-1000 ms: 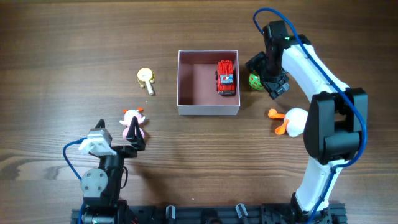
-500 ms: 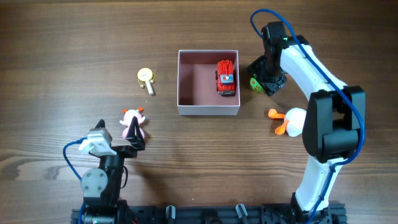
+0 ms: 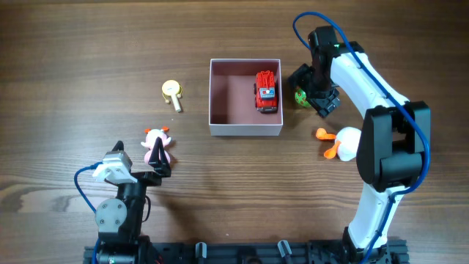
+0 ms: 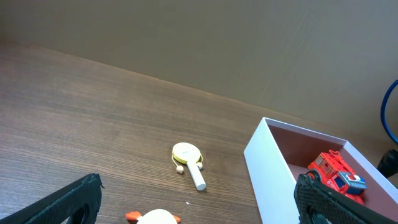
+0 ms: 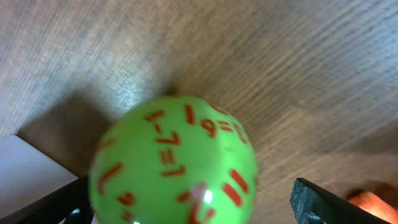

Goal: Pack container

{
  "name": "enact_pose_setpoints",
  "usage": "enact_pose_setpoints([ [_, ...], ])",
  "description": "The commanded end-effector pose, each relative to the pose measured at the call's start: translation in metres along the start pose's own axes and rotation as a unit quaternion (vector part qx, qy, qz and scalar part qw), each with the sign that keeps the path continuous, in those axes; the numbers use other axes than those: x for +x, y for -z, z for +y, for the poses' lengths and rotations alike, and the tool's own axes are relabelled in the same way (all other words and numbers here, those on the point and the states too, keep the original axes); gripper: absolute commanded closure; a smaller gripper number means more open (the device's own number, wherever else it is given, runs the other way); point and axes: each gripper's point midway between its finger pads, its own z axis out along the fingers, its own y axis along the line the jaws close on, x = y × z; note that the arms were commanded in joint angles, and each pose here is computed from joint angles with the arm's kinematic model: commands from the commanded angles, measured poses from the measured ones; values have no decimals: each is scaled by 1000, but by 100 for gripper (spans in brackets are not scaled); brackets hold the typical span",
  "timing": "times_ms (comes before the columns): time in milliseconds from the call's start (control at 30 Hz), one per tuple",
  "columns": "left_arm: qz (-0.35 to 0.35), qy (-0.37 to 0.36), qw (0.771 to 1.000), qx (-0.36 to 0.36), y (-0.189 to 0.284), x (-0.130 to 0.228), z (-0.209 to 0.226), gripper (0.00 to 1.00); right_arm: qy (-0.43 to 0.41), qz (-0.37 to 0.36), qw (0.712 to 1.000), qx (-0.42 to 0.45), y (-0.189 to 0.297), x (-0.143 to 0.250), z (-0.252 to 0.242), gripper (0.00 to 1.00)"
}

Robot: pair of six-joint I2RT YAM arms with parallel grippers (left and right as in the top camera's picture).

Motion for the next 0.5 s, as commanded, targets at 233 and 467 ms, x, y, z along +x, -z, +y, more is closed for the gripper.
enact_pose_setpoints([
  [233, -2, 3, 1000, -4, 0, 0, 2, 0, -45, -80, 996, 13, 102, -47, -14, 0],
  [467, -2, 3, 1000, -4, 0, 0, 2, 0, -177, -115, 976, 58, 162, -41, -77, 0],
])
